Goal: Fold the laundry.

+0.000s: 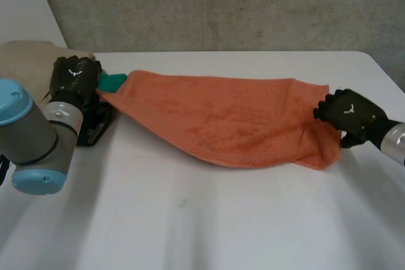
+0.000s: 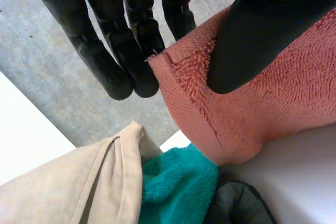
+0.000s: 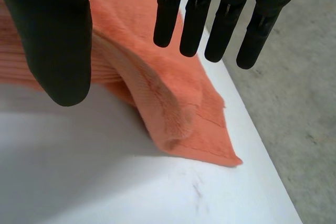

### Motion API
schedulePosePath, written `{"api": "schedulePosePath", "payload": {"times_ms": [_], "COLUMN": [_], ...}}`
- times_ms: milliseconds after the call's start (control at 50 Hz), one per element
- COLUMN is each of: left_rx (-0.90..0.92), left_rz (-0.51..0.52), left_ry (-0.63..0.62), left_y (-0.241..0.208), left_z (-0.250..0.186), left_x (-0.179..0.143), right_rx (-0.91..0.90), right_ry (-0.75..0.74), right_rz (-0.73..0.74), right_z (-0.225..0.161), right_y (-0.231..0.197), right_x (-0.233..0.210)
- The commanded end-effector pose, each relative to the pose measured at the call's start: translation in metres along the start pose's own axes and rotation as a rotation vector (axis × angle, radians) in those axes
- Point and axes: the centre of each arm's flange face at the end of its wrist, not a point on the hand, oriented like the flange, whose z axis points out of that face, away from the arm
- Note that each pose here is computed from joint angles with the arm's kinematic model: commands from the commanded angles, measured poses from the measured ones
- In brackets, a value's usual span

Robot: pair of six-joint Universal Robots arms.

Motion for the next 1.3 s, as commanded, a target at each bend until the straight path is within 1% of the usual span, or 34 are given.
{"api": "schedulePosePath", "payload": {"times_ms": [20, 100, 220, 260, 300, 340, 380, 400, 420, 460, 480, 560, 600, 620, 660, 700, 760, 780, 840, 860, 880, 920, 940, 1000, 1020, 1040, 1080, 1100, 1120, 1180, 1200, 1260, 1280, 1300], "left_rx": [-0.016, -0.026, -0.053, -0.075, -0.090, -0.102, -0.101, -0.095, -0.093, -0.086, -0.083, -0.066, -0.060, -0.054, -0.067, -0.126, -0.202, -0.252, -0.332, -0.373, -0.392, -0.429, -0.451, -0.449, -0.422, -0.376, -0.293, -0.235, -0.102, 0.119, 0.271, 0.437, 0.520, 0.546], "left_rz": [-0.024, -0.030, -0.023, -0.005, 0.015, 0.052, 0.078, 0.103, 0.114, 0.136, 0.156, 0.199, 0.214, 0.226, 0.238, 0.258, 0.273, 0.281, 0.295, 0.309, 0.317, 0.338, 0.361, 0.400, 0.420, 0.431, 0.432, 0.426, 0.410, 0.379, 0.351, 0.296, 0.259, 0.243], "left_ry": [-0.006, -0.003, 0.016, 0.027, 0.035, 0.042, 0.045, 0.044, 0.041, 0.035, 0.032, 0.030, 0.034, 0.042, 0.048, 0.080, 0.120, 0.159, 0.209, 0.239, 0.251, 0.266, 0.270, 0.259, 0.238, 0.200, 0.142, 0.105, 0.021, -0.118, -0.227, -0.359, -0.411, -0.427], "left_y": [0.005, 0.005, 0.005, 0.006, 0.005, -0.003, -0.012, -0.023, -0.030, -0.042, -0.055, -0.087, -0.097, -0.107, -0.112, -0.108, -0.096, -0.086, -0.065, -0.050, -0.043, -0.030, -0.021, -0.016, -0.020, -0.028, -0.043, -0.055, -0.081, -0.122, -0.151, -0.177, -0.188, -0.189], "left_z": [0.000, -0.002, -0.009, -0.014, -0.019, -0.030, -0.037, -0.045, -0.050, -0.058, -0.067, -0.089, -0.097, -0.104, -0.108, -0.110, -0.104, -0.099, -0.086, -0.075, -0.068, -0.055, -0.041, -0.017, -0.001, 0.017, 0.037, 0.047, 0.066, 0.087, 0.096, 0.102, 0.102, 0.102], "left_x": [-0.002, -0.002, 0.001, 0.003, 0.002, -0.002, -0.006, -0.011, -0.014, -0.020, -0.027, -0.040, -0.044, -0.047, -0.050, -0.049, -0.045, -0.040, -0.031, -0.024, -0.021, -0.016, -0.012, -0.007, -0.005, -0.005, -0.010, -0.013, -0.021, -0.037, -0.050, -0.066, -0.073, -0.075], "right_rx": [0.071, 0.090, 0.078, 0.088, 0.102, 0.115, 0.098, 0.063, 0.043, -0.001, -0.042, -0.110, -0.131, -0.138, -0.148, -0.160, -0.225, -0.284, -0.377, -0.445, -0.471, -0.526, -0.556, -0.559, -0.533, -0.468, -0.386, -0.337, -0.230, -0.042, 0.082, 0.267, 0.361, 0.401], "right_ry": [-0.097, -0.121, -0.144, -0.161, -0.153, -0.131, -0.089, -0.023, 0.016, 0.112, 0.217, 0.391, 0.410, 0.399, 0.369, 0.314, 0.265, 0.235, 0.192, 0.165, 0.152, 0.132, 0.133, 0.163, 0.205, 0.272, 0.360, 0.409, 0.521, 0.689, 0.781, 0.902, 0.959, 0.978], "right_rz": [-0.093, -0.119, -0.072, -0.021, 0.024, 0.115, 0.181, 0.244, 0.274, 0.319, 0.353, 0.407, 0.409, 0.403, 0.391, 0.348, 0.326, 0.309, 0.270, 0.235, 0.216, 0.183, 0.144, 0.111, 0.095, 0.080, 0.067, 0.062, 0.063, 0.066, 0.067, 0.063, 0.057, 0.049], "right_z": [-0.012, -0.011, -0.011, -0.015, -0.022, -0.030, -0.034, -0.038, -0.040, -0.047, -0.054, -0.076, -0.082, -0.084, -0.082, -0.075, -0.063, -0.055, -0.042, -0.034, -0.030, -0.021, -0.012, 0.004, 0.014, 0.026, 0.035, 0.039, 0.045, 0.047, 0.047, 0.039, 0.033, 0.030], "right_y": [0.011, 0.017, 0.025, 0.019, 0.008, -0.009, -0.015, -0.019, -0.022, -0.028, -0.033, -0.052, -0.057, -0.064, -0.070, -0.081, -0.076, -0.069, -0.057, -0.045, -0.040, -0.030, -0.026, -0.027, -0.031, -0.041, -0.053, -0.060, -0.075, -0.099, -0.112, -0.130, -0.137, -0.140], "right_x": [-0.025, -0.034, -0.038, -0.036, -0.024, -0.006, 0.009, 0.026, 0.035, 0.054, 0.073, 0.103, 0.107, 0.107, 0.102, 0.090, 0.076, 0.066, 0.052, 0.045, 0.042, 0.037, 0.036, 0.039, 0.047, 0.062, 0.082, 0.094, 0.118, 0.153, 0.170, 0.195, 0.206, 0.210]}}
